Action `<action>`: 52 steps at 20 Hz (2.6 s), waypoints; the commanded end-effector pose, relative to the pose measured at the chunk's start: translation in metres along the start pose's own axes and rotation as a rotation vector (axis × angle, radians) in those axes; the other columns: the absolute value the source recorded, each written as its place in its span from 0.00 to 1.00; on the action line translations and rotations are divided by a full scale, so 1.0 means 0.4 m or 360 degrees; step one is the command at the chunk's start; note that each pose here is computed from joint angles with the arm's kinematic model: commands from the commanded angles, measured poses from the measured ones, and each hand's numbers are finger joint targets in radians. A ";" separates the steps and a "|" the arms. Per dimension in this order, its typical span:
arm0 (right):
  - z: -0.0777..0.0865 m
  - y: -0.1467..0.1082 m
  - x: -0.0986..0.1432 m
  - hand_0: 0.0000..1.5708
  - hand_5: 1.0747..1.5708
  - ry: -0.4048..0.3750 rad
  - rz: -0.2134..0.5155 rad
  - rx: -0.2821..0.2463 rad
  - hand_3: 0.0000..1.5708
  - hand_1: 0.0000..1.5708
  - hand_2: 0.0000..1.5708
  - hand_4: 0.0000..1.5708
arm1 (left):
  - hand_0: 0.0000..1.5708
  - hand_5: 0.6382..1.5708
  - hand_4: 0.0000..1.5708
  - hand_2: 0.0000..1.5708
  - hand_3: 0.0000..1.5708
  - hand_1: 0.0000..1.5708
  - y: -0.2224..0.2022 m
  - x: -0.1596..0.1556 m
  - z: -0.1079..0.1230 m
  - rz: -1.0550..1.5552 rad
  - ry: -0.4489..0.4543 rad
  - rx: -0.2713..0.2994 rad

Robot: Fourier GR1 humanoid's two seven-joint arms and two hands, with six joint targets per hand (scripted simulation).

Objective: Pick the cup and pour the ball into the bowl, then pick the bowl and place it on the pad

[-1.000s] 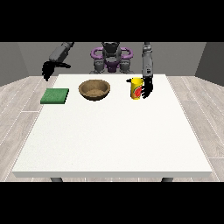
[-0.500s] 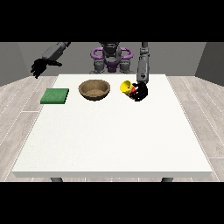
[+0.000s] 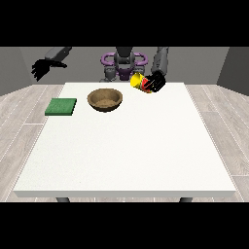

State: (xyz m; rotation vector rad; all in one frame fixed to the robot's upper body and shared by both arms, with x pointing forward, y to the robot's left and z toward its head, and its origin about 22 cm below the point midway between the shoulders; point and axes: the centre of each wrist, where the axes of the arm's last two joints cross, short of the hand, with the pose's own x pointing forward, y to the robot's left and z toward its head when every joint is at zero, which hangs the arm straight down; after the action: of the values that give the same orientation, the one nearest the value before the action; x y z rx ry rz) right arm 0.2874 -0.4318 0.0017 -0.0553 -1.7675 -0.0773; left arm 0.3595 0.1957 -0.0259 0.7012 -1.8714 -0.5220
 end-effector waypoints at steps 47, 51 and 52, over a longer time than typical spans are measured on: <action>-0.075 0.084 -0.072 0.00 0.89 0.0173 -0.0018 0.0012 0.07 0.00 0.00 0.00 | 0.62 0.84 0.77 1.00 1.00 0.62 -0.200 0.495 -0.070 -0.2037 -0.1005 -0.0464; -0.096 0.048 -0.037 0.00 0.89 0.0116 0.0002 -0.0034 0.13 0.00 0.00 0.00 | 0.99 0.89 0.76 1.00 1.00 0.99 -0.185 0.561 -0.090 -0.2048 -0.1111 -0.0407; -0.062 0.065 -0.073 0.00 0.89 0.0233 -0.0010 -0.0003 0.11 0.00 0.00 0.00 | 0.99 0.89 0.76 1.00 1.00 0.99 -0.180 0.511 -0.084 -0.2031 -0.1029 -0.0544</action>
State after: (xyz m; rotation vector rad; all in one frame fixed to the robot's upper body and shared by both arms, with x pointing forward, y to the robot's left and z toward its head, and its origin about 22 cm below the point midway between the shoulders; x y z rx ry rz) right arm 0.3252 -0.4065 -0.0156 -0.0475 -1.6767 -0.0819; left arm 0.3425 -0.0013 0.0736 1.5986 -1.6268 -1.9306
